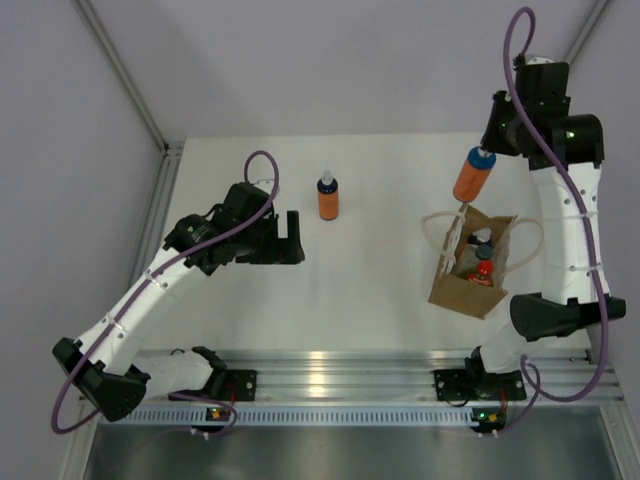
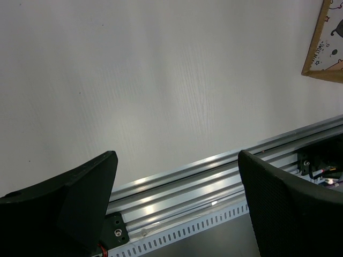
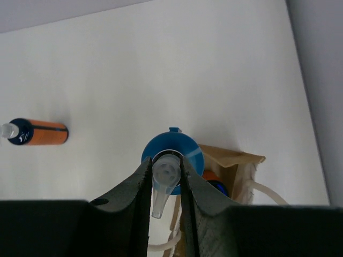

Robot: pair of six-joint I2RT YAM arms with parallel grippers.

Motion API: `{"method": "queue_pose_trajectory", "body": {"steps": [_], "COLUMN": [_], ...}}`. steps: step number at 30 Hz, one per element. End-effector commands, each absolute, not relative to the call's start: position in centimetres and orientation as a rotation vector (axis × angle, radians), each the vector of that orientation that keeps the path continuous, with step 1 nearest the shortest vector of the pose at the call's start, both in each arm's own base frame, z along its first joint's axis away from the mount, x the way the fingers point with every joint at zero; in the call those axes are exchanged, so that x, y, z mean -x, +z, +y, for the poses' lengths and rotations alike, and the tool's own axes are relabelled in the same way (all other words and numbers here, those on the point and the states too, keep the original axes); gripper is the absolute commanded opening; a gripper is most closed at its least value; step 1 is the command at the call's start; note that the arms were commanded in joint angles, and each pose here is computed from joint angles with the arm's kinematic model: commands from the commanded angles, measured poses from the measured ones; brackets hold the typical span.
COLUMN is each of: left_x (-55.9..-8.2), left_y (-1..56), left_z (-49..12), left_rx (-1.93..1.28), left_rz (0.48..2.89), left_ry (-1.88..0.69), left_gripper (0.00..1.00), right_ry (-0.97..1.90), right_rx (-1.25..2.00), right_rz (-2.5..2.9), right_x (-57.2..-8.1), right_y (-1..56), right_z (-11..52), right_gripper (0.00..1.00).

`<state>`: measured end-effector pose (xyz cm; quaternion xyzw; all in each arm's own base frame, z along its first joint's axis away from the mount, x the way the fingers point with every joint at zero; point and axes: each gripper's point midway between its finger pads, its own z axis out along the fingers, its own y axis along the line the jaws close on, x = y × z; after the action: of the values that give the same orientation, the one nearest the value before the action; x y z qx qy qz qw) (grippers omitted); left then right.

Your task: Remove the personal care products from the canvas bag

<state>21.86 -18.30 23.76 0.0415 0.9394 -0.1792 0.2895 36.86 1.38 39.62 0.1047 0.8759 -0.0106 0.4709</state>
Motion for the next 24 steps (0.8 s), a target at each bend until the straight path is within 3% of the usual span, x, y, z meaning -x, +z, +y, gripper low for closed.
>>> {"method": "queue_pose_trajectory", "body": {"steps": [1,10,24], "left_x": [-22.5,-21.9,-21.6], "left_y": [24.9,24.8,25.4], "left_z": [-18.5,-17.9,-17.6], "left_rx": [-0.109,-0.097,-0.084], "left_rz": [2.444,2.437,2.415], "left_ry": [-0.495,-0.495,-0.505], "left_gripper": [0.98,0.98,0.98], "right_ry": [0.086,0.189,0.290], "right_rx": [-0.115,0.075,0.297], "right_rz": [2.009,1.995,2.055], "right_x": [-38.9,-43.0,-48.1], "right_y": [43.2,41.1,30.6], "right_z": [5.8,14.4,26.2], "right_gripper": [0.00,0.00,0.00]}}
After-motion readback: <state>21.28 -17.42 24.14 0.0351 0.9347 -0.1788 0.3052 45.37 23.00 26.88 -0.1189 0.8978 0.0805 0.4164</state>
